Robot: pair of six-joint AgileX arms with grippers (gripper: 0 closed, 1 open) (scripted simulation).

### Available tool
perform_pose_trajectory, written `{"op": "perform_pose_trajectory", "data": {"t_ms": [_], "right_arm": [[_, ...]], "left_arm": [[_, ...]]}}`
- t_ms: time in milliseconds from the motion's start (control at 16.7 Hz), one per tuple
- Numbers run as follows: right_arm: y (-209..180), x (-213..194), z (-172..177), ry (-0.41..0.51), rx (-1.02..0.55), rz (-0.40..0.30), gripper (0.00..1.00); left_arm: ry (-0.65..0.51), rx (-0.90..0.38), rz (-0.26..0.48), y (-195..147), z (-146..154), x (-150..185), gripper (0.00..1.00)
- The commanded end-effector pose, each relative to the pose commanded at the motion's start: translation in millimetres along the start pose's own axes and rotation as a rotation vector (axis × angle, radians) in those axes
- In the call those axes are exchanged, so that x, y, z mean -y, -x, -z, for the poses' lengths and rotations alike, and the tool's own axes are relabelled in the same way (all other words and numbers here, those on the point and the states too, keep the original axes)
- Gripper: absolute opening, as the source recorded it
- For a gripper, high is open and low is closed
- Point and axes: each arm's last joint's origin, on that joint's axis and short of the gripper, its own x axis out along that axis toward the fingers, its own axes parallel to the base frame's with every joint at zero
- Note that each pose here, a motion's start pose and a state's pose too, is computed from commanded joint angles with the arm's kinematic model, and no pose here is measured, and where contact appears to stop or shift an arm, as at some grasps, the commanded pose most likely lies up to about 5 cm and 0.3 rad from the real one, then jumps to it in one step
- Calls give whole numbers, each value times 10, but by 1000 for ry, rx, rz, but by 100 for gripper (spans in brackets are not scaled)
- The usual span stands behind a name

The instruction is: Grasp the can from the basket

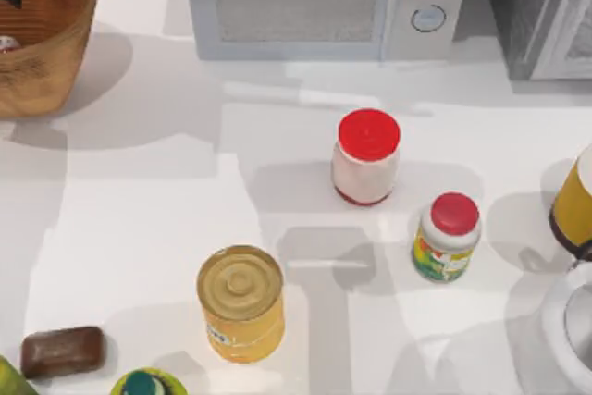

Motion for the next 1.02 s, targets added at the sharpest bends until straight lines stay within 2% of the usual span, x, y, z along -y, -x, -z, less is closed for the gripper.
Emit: {"op": "perform_pose_trajectory", "data": {"t_ms": [180, 300, 720, 1020], "right_arm": [[0, 0, 0, 0, 0, 0, 100], [0, 0, 0, 0, 0, 0, 100], [0, 0, 0, 0, 0, 0, 100], [0, 0, 0, 0, 0, 0, 100]], "left_arm": [[7, -106, 17, -415, 13, -70, 100], [9, -142, 24, -552, 30, -90, 100], [5, -153, 26, -608, 34, -70, 100], [11, -149, 27, -822, 83, -209, 100]]}}
